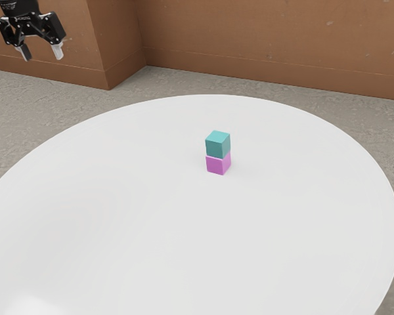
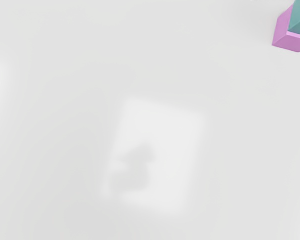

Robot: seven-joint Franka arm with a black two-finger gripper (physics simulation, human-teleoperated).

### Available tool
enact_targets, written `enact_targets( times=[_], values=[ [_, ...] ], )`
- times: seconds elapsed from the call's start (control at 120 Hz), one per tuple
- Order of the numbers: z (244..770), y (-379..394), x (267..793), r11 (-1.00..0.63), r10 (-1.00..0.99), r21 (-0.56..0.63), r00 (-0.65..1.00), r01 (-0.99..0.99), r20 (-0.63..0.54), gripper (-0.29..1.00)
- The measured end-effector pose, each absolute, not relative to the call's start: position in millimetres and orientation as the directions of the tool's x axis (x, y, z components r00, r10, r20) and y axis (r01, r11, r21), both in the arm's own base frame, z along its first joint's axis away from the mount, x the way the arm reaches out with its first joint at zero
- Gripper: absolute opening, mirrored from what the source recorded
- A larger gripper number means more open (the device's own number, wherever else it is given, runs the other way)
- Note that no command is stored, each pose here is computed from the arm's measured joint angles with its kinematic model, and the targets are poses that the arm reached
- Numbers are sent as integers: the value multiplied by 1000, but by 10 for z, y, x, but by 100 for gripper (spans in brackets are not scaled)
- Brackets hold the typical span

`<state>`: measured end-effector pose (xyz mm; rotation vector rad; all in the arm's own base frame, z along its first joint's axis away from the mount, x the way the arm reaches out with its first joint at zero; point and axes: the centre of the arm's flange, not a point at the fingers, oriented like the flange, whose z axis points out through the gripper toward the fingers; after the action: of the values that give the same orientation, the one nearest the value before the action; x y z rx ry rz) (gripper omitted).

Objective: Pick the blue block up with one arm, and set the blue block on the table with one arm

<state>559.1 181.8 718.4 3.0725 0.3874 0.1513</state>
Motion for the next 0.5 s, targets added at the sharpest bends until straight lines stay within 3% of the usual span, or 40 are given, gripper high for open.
enact_targets(
  times=[0.217,0.35,0.442,0.5],
  values=[
    [7180,1812,5592,-968,247,59,965,243,91,68],
    [8250,793,5053,-997,51,-36,960,63,276,68],
    [8019,40,5282,-985,-76,-166,974,-41,211,68],
    [7595,276,5584,-984,-26,-180,991,-2,133,68]
  ],
)
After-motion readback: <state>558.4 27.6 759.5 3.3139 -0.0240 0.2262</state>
